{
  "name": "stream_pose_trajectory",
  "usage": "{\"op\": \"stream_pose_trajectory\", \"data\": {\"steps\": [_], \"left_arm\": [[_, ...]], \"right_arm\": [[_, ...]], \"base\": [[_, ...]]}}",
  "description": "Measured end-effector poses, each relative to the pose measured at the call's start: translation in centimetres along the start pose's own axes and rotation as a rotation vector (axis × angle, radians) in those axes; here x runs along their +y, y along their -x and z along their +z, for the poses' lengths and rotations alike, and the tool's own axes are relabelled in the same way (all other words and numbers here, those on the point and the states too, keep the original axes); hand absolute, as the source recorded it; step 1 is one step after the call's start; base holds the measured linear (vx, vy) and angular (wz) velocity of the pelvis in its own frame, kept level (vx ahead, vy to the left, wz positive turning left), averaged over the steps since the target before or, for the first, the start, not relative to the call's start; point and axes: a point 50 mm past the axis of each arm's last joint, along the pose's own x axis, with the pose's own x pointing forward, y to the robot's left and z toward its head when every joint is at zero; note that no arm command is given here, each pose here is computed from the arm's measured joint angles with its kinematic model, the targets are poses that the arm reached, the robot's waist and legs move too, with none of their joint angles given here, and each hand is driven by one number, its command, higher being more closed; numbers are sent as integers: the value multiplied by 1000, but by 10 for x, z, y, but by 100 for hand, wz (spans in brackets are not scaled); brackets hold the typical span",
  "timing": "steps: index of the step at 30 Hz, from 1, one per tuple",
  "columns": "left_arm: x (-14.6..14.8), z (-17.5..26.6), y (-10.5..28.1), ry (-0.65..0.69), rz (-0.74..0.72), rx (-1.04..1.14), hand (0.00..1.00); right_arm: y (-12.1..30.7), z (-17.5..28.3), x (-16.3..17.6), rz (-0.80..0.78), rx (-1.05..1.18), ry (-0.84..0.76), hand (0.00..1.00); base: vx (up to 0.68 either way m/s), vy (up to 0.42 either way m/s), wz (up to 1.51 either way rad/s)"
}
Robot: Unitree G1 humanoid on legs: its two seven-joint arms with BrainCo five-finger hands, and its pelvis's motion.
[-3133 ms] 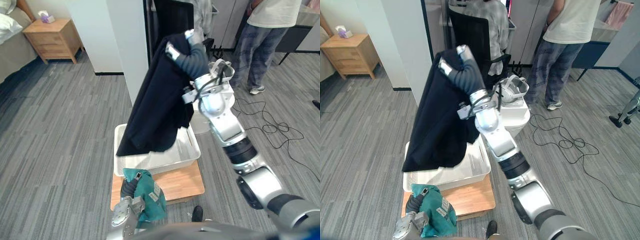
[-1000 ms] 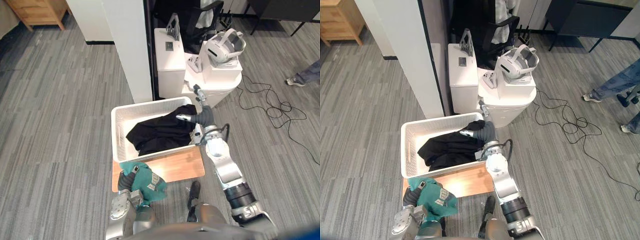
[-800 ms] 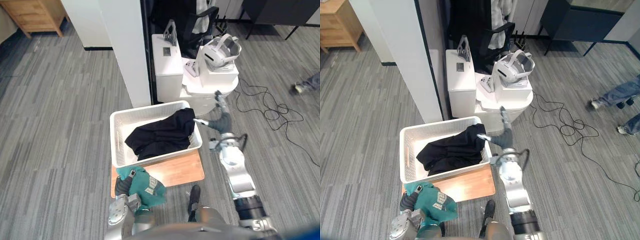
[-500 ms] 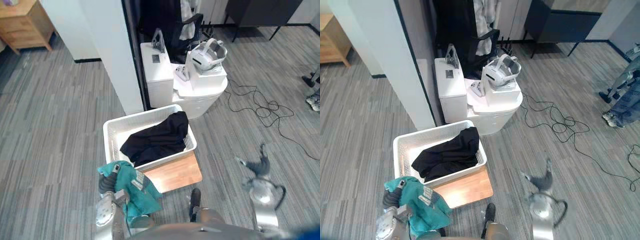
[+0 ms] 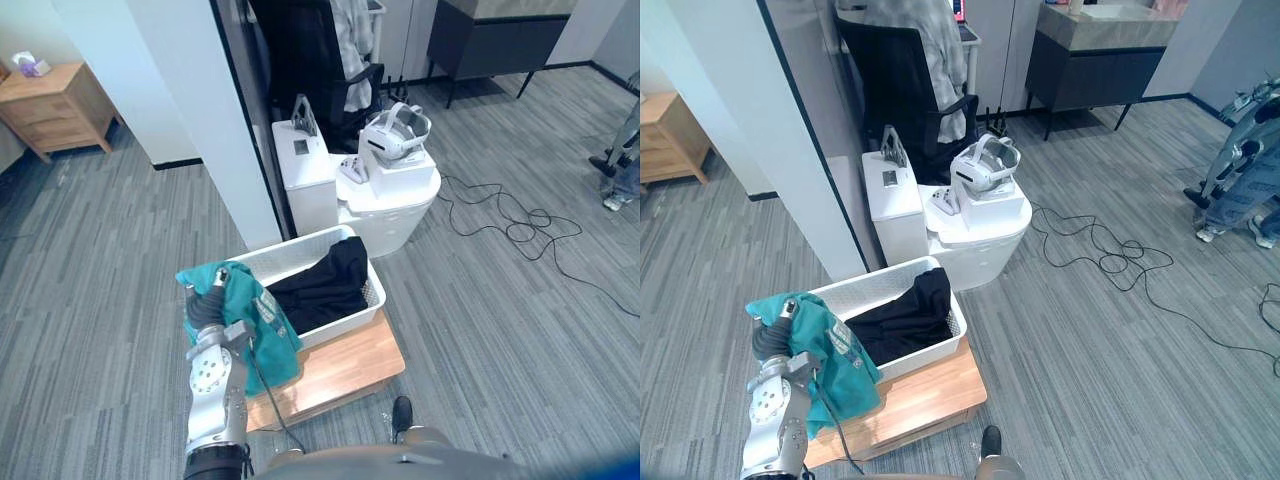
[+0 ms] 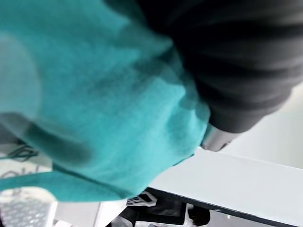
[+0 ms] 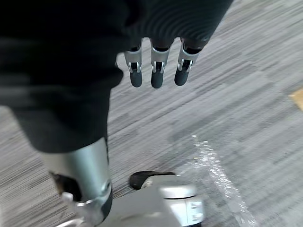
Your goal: Tidy the bed and pick cloth on bed and put in laundry
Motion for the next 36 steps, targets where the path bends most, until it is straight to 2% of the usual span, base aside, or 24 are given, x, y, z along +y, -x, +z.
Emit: {"op": "stream_pose_trajectory", "data": {"steps": [11,17,19,21,24,25,36], "left_arm": [[16,30,-19,-12,129,-150,100],[13,36,-22,-24,132,-187,100],[12,76,-47,-17,141,-325,100],[3,142,-72,-30,84,-551,100],[-18,206,-79,9,15,-785,100],[-21,212,-78,21,5,-810,100],[-51,207,-80,-8,-124,-771,100]], "right_arm": [[-2,5,5,19,25,-17,0],[-4,9,4,20,18,-13,0],[-4,6,3,26,23,-8,0],[-3,-1,1,40,36,-6,0],[-2,-10,-4,31,60,-1,0],[-2,-11,-5,28,63,-4,0],[-2,-17,-3,50,91,-8,0]], "base": [[18,10,5],[0,0,0],[-40,-31,-4],[-36,-40,-5],[-1,0,-1],[7,14,-3],[0,1,-1]]}}
